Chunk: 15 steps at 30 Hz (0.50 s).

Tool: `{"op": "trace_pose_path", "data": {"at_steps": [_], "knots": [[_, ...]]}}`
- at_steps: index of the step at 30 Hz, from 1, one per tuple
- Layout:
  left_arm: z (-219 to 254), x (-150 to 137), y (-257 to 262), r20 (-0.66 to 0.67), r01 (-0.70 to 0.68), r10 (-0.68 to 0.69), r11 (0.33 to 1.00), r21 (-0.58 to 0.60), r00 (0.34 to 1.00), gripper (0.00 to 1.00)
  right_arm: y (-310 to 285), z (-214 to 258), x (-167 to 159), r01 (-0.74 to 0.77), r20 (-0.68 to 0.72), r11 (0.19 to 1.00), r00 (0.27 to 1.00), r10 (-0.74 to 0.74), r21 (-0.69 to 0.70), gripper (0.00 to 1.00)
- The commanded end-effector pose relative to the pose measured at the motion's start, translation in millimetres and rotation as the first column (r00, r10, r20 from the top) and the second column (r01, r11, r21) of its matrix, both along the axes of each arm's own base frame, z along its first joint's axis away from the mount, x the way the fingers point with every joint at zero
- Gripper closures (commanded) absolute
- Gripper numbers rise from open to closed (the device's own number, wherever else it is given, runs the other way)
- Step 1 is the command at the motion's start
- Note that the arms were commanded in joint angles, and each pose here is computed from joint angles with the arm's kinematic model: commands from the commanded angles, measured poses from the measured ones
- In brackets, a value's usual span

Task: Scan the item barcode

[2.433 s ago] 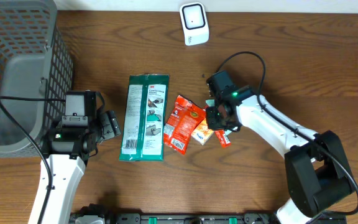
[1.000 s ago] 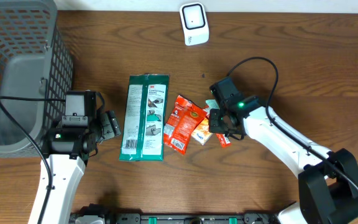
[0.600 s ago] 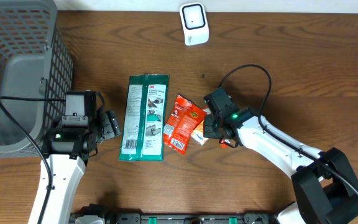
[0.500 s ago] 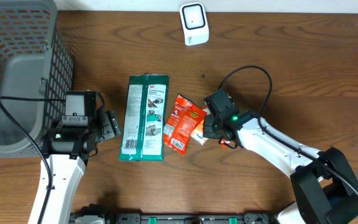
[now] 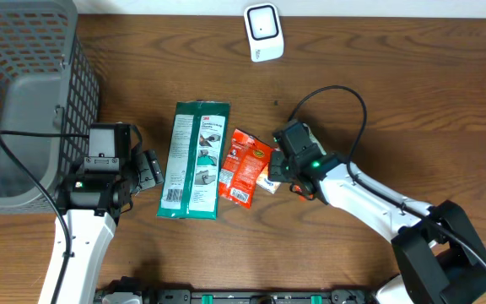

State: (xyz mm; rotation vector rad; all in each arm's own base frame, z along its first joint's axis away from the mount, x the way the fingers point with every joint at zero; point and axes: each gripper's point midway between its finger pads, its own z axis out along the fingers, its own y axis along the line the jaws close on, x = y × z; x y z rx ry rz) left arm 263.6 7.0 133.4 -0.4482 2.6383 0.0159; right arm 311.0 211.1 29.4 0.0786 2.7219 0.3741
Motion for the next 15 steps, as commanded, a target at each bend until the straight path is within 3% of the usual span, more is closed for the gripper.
{"op": "trace_pose_path", "data": {"at_steps": [1,7,11,15], "knots": [[4,3,0,0.011,0.004,-0.004,1.000,-0.003,1.000,0.15,11,-2,-5,-0.046,0.014,0.999,0.999,0.046,-0.005,0.99],[4,3,0,0.011,0.004,-0.004,1.000,-0.003,1.000,0.15,10,31,10,-0.121,0.104,0.993,0.987,0.122,-0.017,0.98],[4,3,0,0.011,0.004,-0.004,1.000,-0.003,1.000,0.15,-5,76,18,-0.087,0.169,0.996,0.982,0.084,0.009,0.96],[4,3,0,0.011,0.004,-0.004,1.000,-0.003,1.000,0.15,-34,88,10,-0.023,0.138,1.000,0.990,0.024,-0.004,0.97]]}}
